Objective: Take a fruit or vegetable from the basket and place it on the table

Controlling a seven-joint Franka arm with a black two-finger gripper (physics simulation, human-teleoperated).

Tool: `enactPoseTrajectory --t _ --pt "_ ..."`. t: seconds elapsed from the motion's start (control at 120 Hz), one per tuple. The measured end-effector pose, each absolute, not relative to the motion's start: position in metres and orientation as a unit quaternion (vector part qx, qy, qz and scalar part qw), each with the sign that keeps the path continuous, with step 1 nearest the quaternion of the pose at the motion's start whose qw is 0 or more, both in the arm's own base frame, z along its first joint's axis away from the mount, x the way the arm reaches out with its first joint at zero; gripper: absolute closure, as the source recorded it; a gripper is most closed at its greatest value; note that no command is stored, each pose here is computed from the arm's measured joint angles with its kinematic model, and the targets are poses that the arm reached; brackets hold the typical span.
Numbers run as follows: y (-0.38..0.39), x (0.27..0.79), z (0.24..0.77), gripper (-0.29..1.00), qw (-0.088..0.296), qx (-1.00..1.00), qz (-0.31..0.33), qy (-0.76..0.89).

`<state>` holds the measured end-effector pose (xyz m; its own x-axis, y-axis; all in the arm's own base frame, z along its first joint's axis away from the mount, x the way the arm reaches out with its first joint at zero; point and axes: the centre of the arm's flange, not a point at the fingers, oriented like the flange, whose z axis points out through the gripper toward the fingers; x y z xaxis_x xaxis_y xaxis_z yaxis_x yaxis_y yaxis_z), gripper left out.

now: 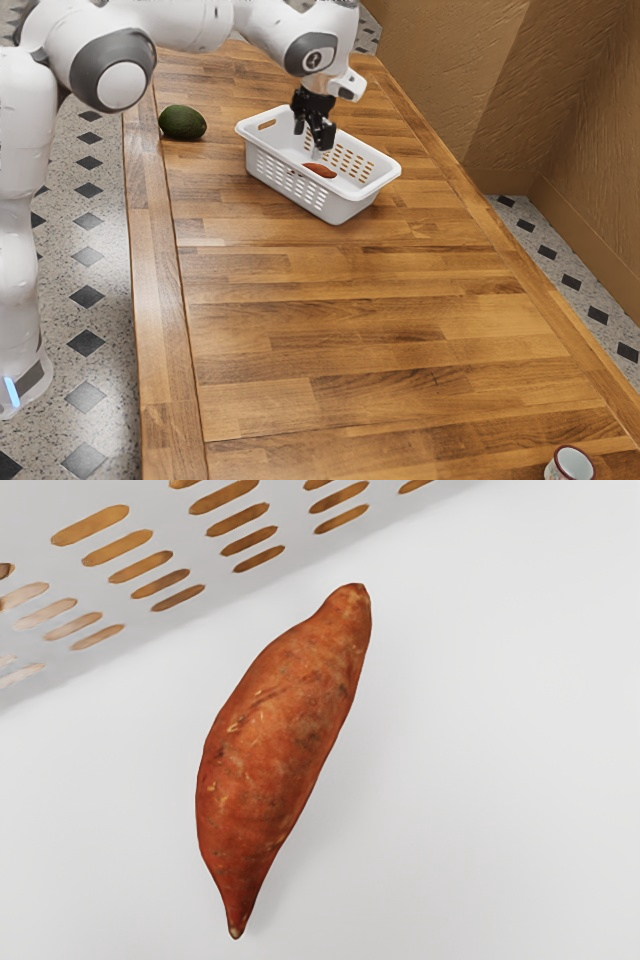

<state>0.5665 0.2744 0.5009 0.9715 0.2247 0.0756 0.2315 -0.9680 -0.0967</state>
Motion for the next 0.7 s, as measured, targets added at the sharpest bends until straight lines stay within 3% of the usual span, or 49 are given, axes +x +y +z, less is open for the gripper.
enactPoseTrajectory --t 0.25,0.7 --pt "0.304 0.561 0.477 0.00 0.043 -0.993 -0.025 -0.108" --pt "0.314 0.582 0.457 0.00 0.063 -0.995 -0.044 -0.067"
